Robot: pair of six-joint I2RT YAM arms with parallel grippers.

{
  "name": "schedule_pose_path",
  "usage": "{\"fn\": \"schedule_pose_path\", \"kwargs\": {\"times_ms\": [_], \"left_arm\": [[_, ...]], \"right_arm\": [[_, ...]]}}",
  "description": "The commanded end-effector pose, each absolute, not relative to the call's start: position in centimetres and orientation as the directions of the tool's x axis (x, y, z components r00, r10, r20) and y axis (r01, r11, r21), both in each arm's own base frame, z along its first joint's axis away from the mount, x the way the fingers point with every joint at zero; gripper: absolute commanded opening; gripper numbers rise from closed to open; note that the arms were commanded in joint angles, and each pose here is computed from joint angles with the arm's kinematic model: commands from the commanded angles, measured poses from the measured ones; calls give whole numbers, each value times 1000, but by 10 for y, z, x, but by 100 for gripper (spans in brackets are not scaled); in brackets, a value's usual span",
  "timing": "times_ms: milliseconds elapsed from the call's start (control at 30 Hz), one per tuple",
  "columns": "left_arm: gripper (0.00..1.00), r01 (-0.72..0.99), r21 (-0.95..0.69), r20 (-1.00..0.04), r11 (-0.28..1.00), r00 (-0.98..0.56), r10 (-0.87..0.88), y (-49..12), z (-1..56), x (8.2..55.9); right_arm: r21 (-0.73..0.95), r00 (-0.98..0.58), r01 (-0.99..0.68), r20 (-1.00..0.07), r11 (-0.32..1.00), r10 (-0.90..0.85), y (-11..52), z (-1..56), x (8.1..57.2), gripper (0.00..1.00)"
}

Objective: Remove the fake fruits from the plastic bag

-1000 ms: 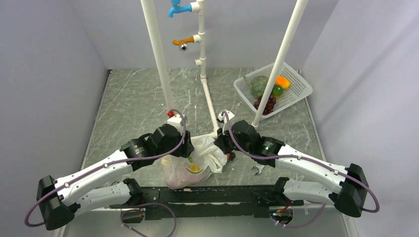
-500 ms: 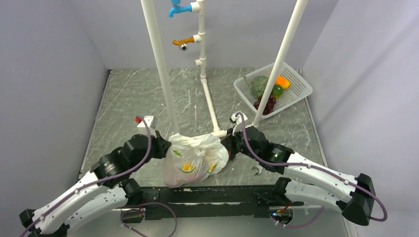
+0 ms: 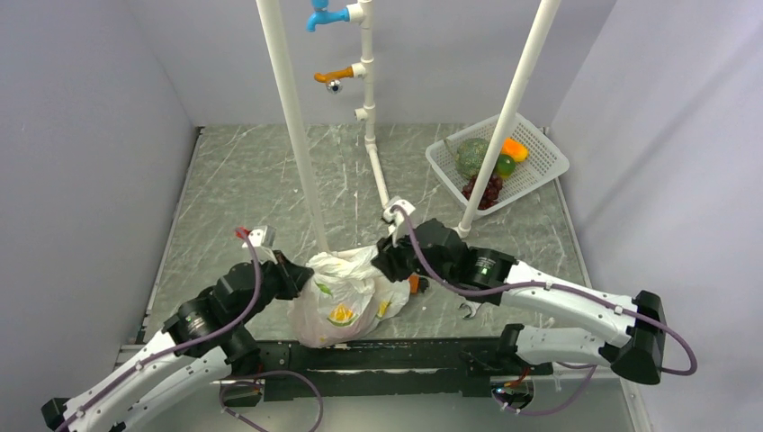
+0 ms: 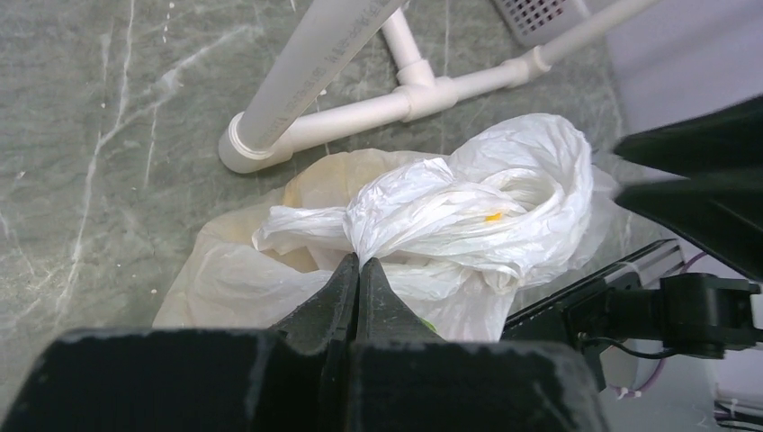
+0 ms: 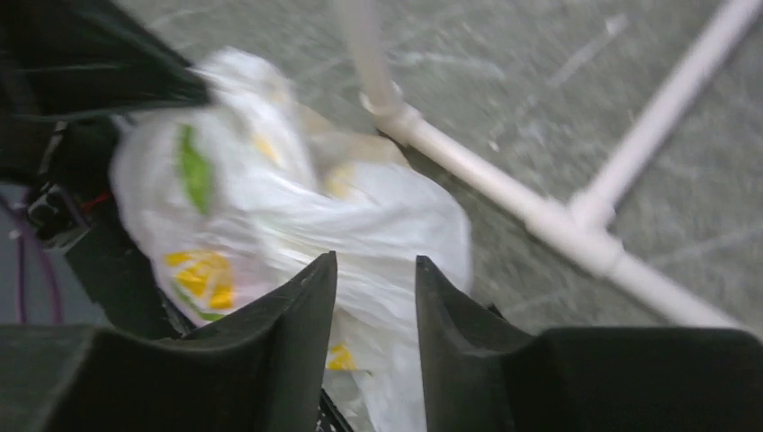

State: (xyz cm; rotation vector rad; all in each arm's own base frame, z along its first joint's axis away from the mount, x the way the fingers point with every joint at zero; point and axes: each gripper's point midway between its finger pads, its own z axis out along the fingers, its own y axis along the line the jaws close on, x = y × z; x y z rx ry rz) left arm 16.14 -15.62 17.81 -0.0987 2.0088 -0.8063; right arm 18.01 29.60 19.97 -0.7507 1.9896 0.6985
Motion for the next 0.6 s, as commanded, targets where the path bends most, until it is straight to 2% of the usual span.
{"fn": "schedule_pose_path", "kwargs": {"times_ms": [0, 133, 267, 500, 567], "left_arm": [[0, 250, -563, -730, 788, -597, -333, -169, 188, 165], [0, 266, -561, -724, 784, -616, -309, -180, 188, 167], [0, 265, -559, -723, 786, -619, -306, -179, 185, 167], [0, 228, -546, -721, 806, -618, -313, -168, 175, 165], [0, 219, -545, -719, 810, -619, -316, -166, 172, 164]], "right_arm": [[30, -231, -836, -925, 548, -302, 330, 245, 158, 48], [-80, -163, -855, -897, 512, -412, 350, 234, 144, 63], [-148, -154, -824, -871, 547, -467, 354, 213, 153, 74], [-299, -177, -723, -791, 623, -585, 346, 178, 175, 75], [-315, -185, -683, -798, 659, -574, 339, 178, 181, 70]]}}
